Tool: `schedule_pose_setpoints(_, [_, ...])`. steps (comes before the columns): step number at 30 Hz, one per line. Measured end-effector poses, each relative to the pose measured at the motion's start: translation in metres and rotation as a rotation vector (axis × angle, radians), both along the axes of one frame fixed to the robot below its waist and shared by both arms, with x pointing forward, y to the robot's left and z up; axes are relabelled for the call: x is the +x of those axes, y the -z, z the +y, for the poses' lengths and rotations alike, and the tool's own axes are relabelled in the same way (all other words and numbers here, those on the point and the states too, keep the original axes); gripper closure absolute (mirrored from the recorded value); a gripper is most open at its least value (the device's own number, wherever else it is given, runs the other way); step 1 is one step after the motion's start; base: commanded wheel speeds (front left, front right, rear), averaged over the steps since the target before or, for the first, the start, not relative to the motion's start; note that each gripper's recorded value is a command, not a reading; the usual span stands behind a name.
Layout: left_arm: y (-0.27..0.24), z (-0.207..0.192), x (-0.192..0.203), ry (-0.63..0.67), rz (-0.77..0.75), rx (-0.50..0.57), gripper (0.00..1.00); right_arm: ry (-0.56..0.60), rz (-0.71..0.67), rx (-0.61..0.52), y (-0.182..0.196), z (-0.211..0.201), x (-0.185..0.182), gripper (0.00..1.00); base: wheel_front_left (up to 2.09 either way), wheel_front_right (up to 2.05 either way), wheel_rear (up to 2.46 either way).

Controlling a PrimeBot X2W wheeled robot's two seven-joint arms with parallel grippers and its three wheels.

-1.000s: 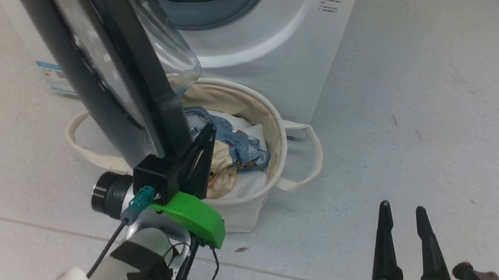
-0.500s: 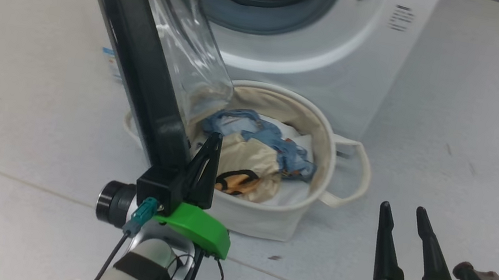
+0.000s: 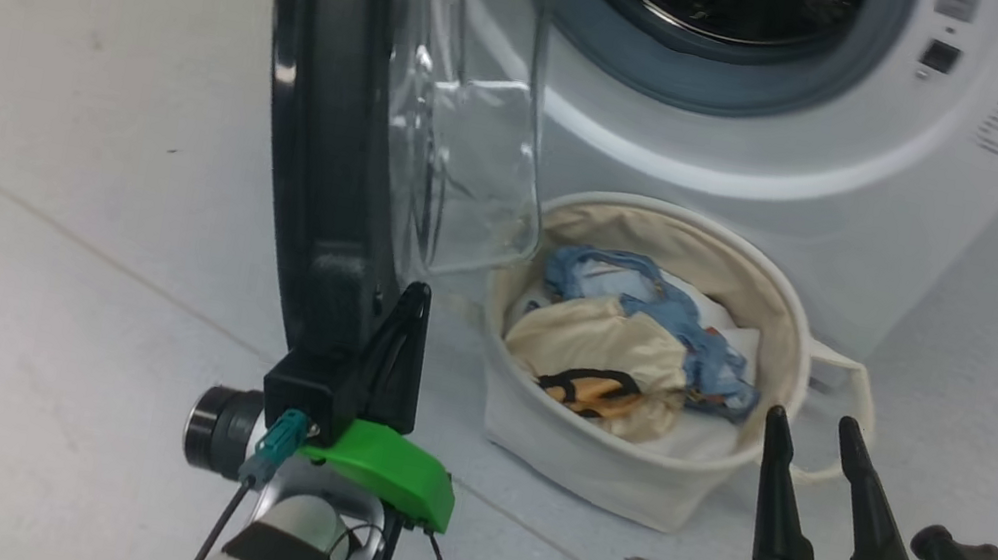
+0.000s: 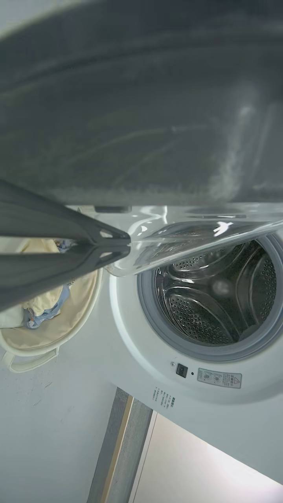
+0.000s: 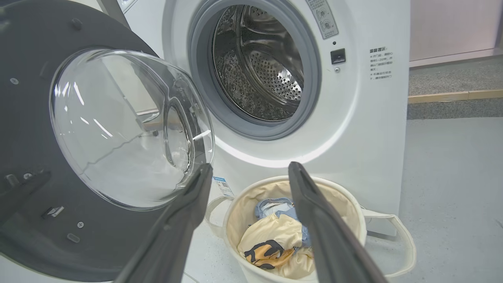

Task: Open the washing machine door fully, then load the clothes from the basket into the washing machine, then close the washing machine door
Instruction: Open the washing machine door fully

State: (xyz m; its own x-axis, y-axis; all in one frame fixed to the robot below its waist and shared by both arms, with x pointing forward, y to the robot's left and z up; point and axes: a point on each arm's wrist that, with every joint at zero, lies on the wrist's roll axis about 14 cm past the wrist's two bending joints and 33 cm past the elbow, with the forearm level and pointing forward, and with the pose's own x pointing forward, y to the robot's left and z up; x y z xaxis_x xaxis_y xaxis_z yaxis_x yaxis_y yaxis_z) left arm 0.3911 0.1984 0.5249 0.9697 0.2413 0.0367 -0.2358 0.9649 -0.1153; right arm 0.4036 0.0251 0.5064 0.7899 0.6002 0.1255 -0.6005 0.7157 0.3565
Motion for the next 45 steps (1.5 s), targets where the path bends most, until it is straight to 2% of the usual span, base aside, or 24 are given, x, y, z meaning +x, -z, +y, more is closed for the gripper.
schedule_pose_setpoints(12, [0.012, 0.061, -0.03, -0.2, 0.047, 0.0, 1.0, -0.126, 0.015, 0.005, 0.008, 0.041, -0.004, 0.0, 0.0, 0.0, 0.0])
schedule_pose_setpoints(26, [0.011, 0.146, -0.047, -0.444, 0.052, 0.038, 1.0, -0.149, 0.05, -0.015, 0.03, 0.042, 0.007, 0.0, 0.0, 0.0, 0.0])
schedule_pose_setpoints(35, [0.008, 0.185, -0.031, -0.52, 0.074, 0.092, 1.0, -0.188, 0.048, -0.052, 0.052, 0.044, 0.026, 0.0, 0.0, 0.0, 0.0])
schedule_pose_setpoints(45, [0.019, 0.222, -0.034, -0.655, 0.098, 0.058, 1.0, -0.205, 0.065, -0.075, 0.077, 0.041, 0.043, 0.0, 0.0, 0.0, 0.0])
